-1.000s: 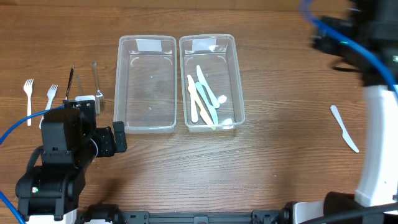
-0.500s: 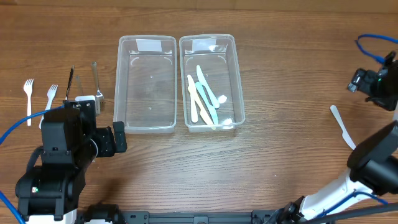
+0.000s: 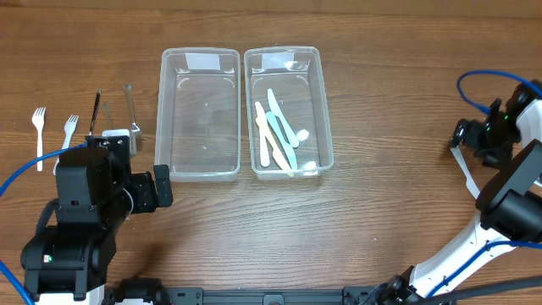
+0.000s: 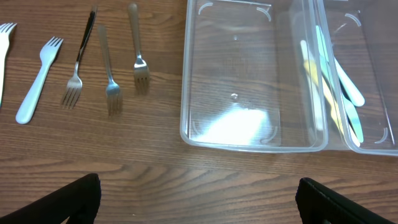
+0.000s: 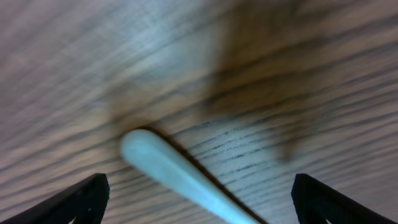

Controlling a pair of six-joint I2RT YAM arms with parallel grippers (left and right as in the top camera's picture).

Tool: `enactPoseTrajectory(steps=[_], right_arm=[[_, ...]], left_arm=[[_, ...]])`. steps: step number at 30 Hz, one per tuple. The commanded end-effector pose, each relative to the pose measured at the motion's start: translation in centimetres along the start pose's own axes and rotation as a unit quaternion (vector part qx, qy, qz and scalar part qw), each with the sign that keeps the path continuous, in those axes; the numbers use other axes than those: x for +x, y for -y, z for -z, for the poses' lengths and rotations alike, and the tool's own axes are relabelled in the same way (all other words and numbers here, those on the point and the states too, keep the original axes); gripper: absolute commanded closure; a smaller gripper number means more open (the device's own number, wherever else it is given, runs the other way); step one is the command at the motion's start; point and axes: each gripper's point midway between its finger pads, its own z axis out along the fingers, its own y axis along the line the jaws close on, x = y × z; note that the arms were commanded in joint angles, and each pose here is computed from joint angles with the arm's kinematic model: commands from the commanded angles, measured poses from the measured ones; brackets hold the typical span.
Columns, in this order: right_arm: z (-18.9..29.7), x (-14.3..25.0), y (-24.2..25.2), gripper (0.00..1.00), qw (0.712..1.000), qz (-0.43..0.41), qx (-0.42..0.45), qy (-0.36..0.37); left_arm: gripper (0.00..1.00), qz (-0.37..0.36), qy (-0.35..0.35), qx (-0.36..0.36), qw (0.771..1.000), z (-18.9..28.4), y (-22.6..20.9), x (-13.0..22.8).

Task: Pack container
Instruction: 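Move the right gripper to the last white knife and grasp it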

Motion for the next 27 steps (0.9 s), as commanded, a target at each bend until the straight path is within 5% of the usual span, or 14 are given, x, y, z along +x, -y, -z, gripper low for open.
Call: enactPoseTrajectory(steps=[1,5,9,13,27], right_arm=[[-2.0,2.0,0.6,0.05,0.999,-0.001,0.017,-0.027],[-2.9,2.7,0.5,0.15,0.999,-0.003,0.016,-0.033],[-3.0,2.5,0.5,0.46,0.999,-0.003,0.016,-0.029],[-3.0,2.1,0.5,0.59,1.000,-0.014,0.017,-0.021],[-3.0,1.6,0.5,0.76,1.000,-0.023,0.016,-0.010]], left_arm=[[0.00,0.006,0.014,0.009,1.000,0.6,0.3,-0.8],[0.00,0.006,0.016,0.010,1.000,0.6,0.3,-0.9],[0.00,0.006,0.016,0.010,1.000,0.6,0.3,-0.9],[0.00,0.006,0.015,0.010,1.000,0.6,0.3,-0.9],[0.00,0.006,0.015,0.010,1.000,0.6,0.3,-0.8]])
